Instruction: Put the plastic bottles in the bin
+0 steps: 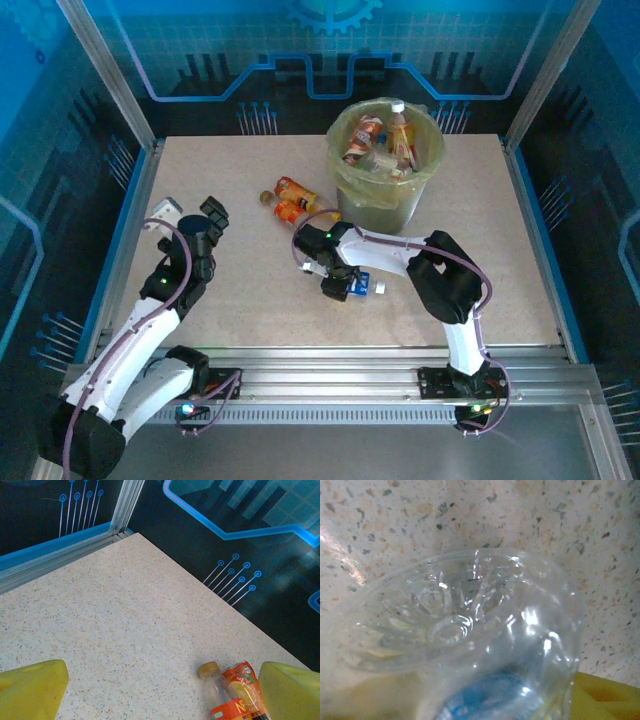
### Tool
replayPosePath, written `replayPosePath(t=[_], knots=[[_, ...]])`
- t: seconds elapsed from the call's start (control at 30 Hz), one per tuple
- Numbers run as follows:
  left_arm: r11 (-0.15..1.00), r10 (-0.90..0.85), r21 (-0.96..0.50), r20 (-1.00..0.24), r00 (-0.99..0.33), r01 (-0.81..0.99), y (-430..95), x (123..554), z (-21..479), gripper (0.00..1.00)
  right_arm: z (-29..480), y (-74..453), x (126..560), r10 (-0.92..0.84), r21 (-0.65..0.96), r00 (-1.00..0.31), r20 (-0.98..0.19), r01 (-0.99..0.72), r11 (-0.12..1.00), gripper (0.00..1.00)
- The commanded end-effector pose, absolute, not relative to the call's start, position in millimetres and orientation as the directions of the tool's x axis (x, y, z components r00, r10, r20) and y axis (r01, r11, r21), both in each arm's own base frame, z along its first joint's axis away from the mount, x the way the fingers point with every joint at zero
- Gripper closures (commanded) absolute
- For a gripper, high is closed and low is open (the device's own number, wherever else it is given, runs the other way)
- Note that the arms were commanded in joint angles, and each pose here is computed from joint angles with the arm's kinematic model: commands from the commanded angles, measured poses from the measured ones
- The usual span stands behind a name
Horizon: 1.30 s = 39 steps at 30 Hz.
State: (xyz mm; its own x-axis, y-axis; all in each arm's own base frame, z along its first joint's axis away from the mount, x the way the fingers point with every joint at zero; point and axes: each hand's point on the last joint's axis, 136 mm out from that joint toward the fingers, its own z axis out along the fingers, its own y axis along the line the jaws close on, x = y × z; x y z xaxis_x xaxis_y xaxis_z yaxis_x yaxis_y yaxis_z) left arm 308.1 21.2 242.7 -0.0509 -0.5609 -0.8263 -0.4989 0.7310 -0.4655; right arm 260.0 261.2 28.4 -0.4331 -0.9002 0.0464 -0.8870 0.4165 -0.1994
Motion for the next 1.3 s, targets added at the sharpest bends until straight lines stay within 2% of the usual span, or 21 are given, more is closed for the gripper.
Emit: replayPosePath(t=[0.0, 0.17, 0.43, 0.6, 0.8, 0.9, 1.0, 1.1, 1.27], knots=[[0.707, -0.574, -0.480, -0.818, -0.025, -0.519, 27.4, 305.4, 242.4, 0.01, 34.4, 265.6, 249.0, -0.902, -0.157, -0.430, 0.045, -0.894, 0.419, 0.43], [0.709, -0.572, -0.477, -0.819, -0.029, -0.520, 27.5, 305.3, 242.2, 0.01, 85.5, 286.8, 247.0, -0.906, -0.177, -0.416, -0.081, -0.888, 0.424, 0.46], [0.723, -0.559, -0.464, -0.828, -0.040, -0.512, 26.5, 305.8, 245.3, 0.01, 239.6, 313.3, 252.4, -0.797, -0.192, -0.392, -0.460, -0.833, 0.520, 0.50], [0.736, -0.553, -0.461, -0.832, -0.048, -0.496, 23.7, 307.9, 248.0, 0.01, 334.6, 305.6, 275.6, -0.662, -0.211, -0.365, -0.655, -0.753, 0.624, 0.50], [0.757, -0.547, -0.453, -0.834, -0.078, -0.470, 16.9, 312.9, 247.9, 0.01, 420.0, 272.6, 324.8, -0.532, -0.285, -0.296, -0.793, -0.591, 0.755, 0.50], [0.766, -0.545, -0.450, -0.834, -0.092, -0.460, 14.0, 316.0, 247.6, 0.01, 439.5, 245.1, 360.5, -0.461, -0.272, -0.312, -0.831, -0.496, 0.825, 0.50], [0.772, -0.548, -0.452, -0.830, -0.107, -0.446, 9.9, 319.6, 246.5, 0.01, 444.8, 209.7, 396.1, -0.342, -0.187, -0.388, -0.856, -0.384, 0.904, 0.50], [0.778, -0.548, -0.452, -0.828, -0.120, -0.436, 6.3, 323.3, 244.8, 0.01, 437.0, 186.5, 424.7, -0.238, -0.109, -0.446, -0.863, -0.296, 0.949, 0.50], [0.791, -0.543, -0.446, -0.827, -0.145, -0.420, 0.9, 328.8, 244.0, 0.01, 409.8, 152.4, 464.6, -0.177, -0.108, -0.518, -0.837, -0.160, 0.981, 0.50]])
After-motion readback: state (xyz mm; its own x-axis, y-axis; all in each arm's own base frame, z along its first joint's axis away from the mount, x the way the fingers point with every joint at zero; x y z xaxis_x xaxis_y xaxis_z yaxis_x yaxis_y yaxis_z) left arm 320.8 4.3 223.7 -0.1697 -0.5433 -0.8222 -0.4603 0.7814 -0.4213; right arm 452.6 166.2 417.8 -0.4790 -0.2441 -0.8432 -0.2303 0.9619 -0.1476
